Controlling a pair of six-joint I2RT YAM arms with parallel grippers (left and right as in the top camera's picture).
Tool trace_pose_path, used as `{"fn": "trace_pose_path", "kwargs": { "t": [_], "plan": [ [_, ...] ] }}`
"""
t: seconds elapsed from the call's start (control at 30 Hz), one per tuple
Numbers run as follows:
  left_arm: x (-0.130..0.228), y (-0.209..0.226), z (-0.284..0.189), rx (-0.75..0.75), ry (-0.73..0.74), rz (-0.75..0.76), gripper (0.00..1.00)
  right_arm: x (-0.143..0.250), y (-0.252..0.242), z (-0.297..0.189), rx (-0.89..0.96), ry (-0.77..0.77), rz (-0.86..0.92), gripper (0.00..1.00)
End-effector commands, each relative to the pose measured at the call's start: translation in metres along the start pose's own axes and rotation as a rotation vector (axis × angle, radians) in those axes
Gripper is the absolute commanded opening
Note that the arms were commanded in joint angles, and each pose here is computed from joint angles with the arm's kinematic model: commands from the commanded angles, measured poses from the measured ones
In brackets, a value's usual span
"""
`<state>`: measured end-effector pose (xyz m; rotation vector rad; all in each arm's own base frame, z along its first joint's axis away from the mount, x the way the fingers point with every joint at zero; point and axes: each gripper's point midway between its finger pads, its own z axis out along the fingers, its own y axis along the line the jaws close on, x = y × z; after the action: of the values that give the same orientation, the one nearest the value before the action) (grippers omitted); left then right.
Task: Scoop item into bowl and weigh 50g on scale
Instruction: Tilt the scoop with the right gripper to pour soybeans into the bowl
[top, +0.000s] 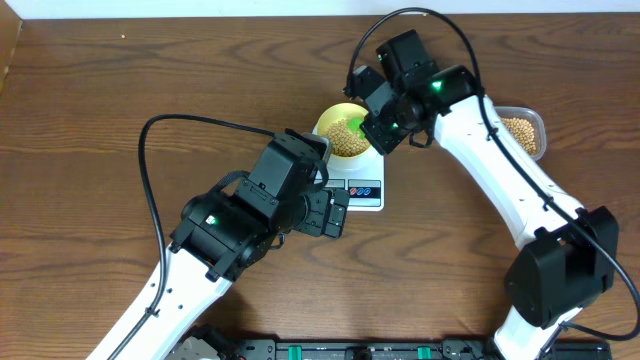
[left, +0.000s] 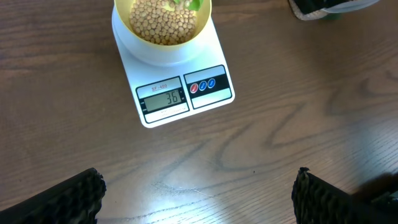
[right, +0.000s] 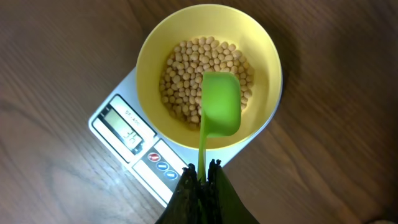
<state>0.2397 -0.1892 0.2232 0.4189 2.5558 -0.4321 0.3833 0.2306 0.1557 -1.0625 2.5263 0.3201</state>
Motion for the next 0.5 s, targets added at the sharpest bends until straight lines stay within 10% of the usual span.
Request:
{"fn": "trace_pose_path", "kwargs": {
  "t": [0.0, 0.47],
  "plan": [
    [-0.005, 0.0, -0.005, -0.001, -0.018, 0.0, 0.98, -0.01, 0.001, -0.011, 0.077, -0.012, -0.079, 0.01],
    [-0.005, 0.0, -0.005, -0.001, -0.018, 0.0, 0.98, -0.014, 0.014, -0.009, 0.209, 0.028, -0.18, 0.01]
  ]
}}
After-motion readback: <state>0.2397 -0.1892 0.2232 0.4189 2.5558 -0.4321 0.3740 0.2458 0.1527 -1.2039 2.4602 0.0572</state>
